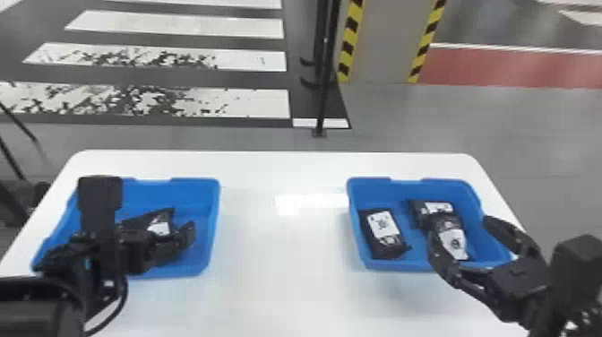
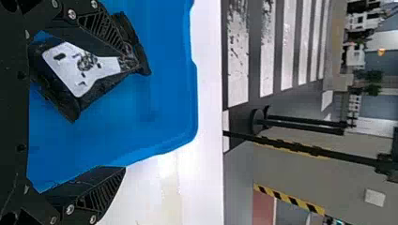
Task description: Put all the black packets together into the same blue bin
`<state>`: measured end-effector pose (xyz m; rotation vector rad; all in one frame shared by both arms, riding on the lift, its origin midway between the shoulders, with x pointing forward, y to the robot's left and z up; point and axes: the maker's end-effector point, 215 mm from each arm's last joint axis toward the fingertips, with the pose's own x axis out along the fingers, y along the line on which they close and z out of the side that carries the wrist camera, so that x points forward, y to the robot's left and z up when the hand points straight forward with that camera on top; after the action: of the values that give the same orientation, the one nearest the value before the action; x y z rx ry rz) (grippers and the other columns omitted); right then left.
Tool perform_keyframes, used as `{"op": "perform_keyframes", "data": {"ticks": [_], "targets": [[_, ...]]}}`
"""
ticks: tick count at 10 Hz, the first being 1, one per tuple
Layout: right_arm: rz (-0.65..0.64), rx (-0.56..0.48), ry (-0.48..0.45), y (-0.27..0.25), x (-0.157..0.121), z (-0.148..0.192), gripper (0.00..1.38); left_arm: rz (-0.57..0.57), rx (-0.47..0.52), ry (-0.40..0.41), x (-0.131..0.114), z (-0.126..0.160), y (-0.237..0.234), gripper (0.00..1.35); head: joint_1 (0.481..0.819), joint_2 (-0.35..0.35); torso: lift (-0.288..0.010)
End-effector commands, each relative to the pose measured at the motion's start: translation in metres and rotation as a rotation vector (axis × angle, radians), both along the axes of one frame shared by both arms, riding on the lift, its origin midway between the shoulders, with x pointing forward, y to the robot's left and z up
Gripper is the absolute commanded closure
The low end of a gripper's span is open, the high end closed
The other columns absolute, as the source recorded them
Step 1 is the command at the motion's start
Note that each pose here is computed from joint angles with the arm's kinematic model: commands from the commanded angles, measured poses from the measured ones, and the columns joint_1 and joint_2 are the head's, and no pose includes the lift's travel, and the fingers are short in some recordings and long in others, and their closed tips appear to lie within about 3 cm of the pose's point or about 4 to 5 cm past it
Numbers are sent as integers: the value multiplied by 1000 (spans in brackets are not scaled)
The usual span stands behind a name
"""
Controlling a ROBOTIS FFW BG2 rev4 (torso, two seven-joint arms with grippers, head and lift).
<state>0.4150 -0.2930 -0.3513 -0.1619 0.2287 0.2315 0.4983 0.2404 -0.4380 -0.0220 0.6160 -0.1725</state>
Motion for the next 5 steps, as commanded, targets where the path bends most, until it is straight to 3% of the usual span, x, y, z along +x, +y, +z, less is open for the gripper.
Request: {"op": "perform_keyframes", "data": {"ticks": [1, 5], "targets": [[6, 3, -1, 1, 1, 0, 105, 18, 20, 116, -9, -15, 5, 167, 695, -71, -110], [41, 28, -3, 14, 6, -2, 105, 13, 91, 209, 4, -28, -1, 171, 695, -49, -110]]}}
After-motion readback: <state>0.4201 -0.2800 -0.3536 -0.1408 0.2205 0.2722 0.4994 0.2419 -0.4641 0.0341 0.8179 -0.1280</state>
